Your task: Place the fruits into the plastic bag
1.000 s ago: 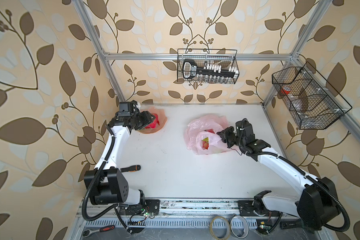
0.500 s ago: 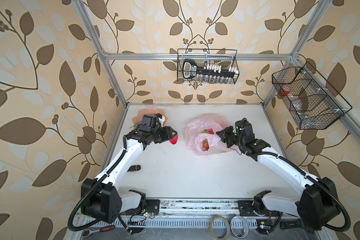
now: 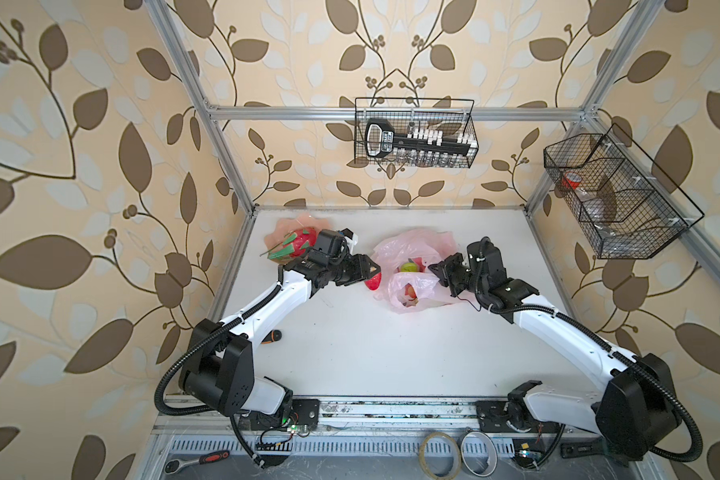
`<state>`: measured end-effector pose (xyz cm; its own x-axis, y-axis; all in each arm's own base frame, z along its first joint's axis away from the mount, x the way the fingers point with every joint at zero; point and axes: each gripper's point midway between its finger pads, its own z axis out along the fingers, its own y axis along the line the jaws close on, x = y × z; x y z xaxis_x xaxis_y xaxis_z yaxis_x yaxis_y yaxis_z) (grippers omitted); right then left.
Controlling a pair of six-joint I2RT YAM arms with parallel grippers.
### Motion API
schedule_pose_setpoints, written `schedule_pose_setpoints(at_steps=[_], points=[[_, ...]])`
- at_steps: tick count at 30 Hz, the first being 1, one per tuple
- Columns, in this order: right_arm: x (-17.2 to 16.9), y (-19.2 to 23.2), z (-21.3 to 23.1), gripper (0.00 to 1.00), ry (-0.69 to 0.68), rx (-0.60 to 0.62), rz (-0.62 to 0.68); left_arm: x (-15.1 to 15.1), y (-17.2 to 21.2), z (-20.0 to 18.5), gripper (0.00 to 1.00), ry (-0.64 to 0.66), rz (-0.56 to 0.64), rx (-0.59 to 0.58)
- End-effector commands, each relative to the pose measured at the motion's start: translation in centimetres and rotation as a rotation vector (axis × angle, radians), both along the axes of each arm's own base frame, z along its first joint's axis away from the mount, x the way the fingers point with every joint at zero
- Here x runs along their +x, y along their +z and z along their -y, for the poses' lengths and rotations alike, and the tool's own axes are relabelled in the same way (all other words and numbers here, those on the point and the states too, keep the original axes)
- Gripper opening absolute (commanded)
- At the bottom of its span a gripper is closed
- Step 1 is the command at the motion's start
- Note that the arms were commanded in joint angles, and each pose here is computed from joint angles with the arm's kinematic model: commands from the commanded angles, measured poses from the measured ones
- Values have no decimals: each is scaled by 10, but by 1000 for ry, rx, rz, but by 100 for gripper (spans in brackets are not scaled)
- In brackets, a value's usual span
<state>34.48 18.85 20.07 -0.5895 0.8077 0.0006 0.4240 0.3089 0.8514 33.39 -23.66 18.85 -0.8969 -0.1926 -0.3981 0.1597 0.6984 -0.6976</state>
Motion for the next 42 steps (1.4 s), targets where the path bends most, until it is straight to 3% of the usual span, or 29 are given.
schedule_pose_setpoints(at_steps=[1,11,17,26,34,42], points=[[5,13,-1,0,-16,10,21,1,29,23,47,-42,54,-94],[4,12,-2,0,-20,8,19,-26,17,53,45,-116,31,-92],[3,12,-3,0,-18,7,18,-32,-6,64,44,-188,56,25],[3,13,-2,0,-21,7,21,-50,-19,85,43,-382,215,195],[3,13,-3,0,-23,6,20,-55,-40,95,39,-535,246,310],[2,14,-2,0,-28,4,23,-55,-55,107,38,-668,215,348]])
